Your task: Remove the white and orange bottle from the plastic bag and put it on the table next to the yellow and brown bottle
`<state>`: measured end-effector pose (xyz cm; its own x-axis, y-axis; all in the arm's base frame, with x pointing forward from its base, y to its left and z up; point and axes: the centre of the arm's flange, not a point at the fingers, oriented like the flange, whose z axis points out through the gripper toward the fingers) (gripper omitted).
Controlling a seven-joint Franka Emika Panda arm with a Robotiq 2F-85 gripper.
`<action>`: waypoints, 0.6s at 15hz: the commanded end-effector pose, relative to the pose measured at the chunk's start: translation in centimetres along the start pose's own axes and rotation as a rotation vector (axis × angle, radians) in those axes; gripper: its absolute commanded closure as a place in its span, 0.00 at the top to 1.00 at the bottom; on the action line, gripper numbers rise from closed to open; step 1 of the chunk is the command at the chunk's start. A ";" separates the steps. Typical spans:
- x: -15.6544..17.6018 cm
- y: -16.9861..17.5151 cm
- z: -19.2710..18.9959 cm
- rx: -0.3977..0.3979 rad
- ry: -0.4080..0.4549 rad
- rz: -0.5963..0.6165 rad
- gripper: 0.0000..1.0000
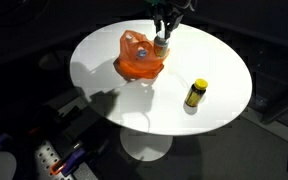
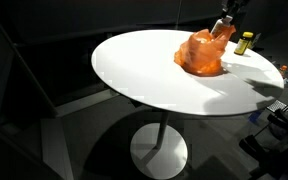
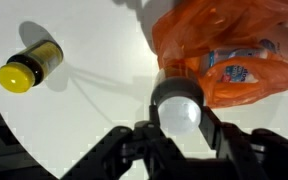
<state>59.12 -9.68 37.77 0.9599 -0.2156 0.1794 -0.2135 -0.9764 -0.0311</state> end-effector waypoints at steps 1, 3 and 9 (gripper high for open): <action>0.9 3.2 -2.5 -0.003 0.033 0.093 0.19; 1.1 5.1 -2.4 -0.016 0.036 0.135 0.19; 0.7 9.3 0.8 -0.045 -0.022 0.237 0.19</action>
<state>57.56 -17.65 37.94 0.9031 -0.3879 0.1841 -0.3897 -0.9205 -0.0281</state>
